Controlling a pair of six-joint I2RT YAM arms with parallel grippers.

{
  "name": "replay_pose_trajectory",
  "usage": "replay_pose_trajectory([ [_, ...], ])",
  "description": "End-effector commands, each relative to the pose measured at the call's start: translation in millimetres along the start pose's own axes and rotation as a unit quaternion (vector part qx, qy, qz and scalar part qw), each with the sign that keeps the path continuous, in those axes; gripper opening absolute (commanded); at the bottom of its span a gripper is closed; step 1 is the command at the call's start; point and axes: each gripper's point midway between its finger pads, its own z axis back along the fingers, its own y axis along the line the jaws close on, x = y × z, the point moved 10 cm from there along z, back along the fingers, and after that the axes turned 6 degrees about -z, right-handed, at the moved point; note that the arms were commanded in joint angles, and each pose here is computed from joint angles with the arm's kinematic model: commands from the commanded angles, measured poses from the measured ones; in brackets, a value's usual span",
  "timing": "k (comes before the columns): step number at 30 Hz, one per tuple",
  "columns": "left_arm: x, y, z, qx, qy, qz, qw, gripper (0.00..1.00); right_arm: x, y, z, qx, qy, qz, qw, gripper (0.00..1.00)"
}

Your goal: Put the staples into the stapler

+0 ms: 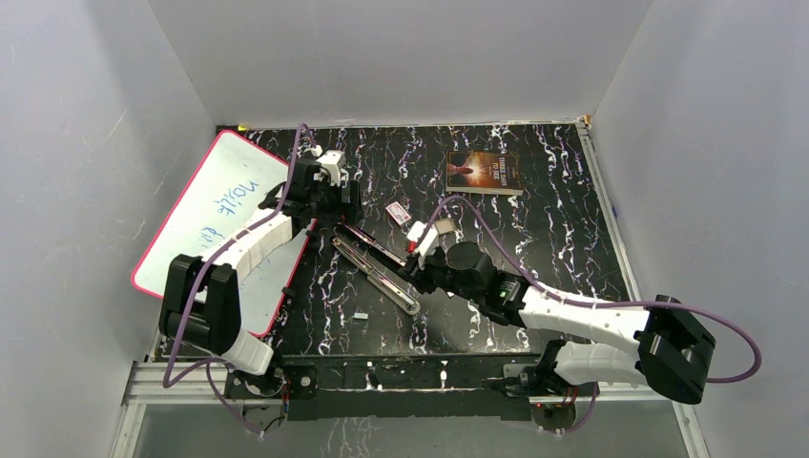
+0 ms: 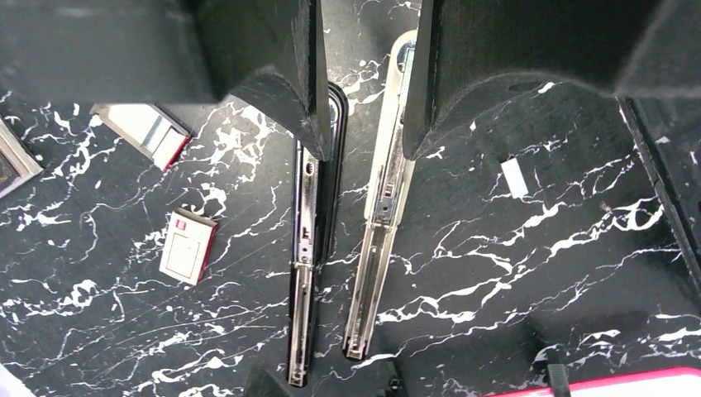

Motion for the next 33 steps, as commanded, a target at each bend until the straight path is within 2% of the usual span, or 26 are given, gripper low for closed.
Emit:
replay_pose_trajectory([
  [1, 6.5, -0.6, 11.1, 0.005, -0.025, -0.008, 1.000, 0.92, 16.1, 4.5, 1.4, 0.033, -0.071, 0.008, 0.997, 0.46],
  [10, 7.1, -1.0, 12.6, 0.003, -0.027, -0.009, 1.000, 0.92, 8.5, 20.3, -4.3, 0.142, -0.047, 0.012, 0.989, 0.47],
  [20, 8.5, -2.2, 14.3, -0.001, -0.031, -0.008, 0.999, 0.92, 4.9, 29.1, -12.0, 0.209, 0.001, 0.024, 0.978, 0.49],
  [33, 9.4, -1.7, 15.0, 0.001, -0.041, -0.013, 0.999, 0.92, -5.3, 29.5, -14.6, 0.227, -0.007, 0.057, 0.972, 0.52],
])
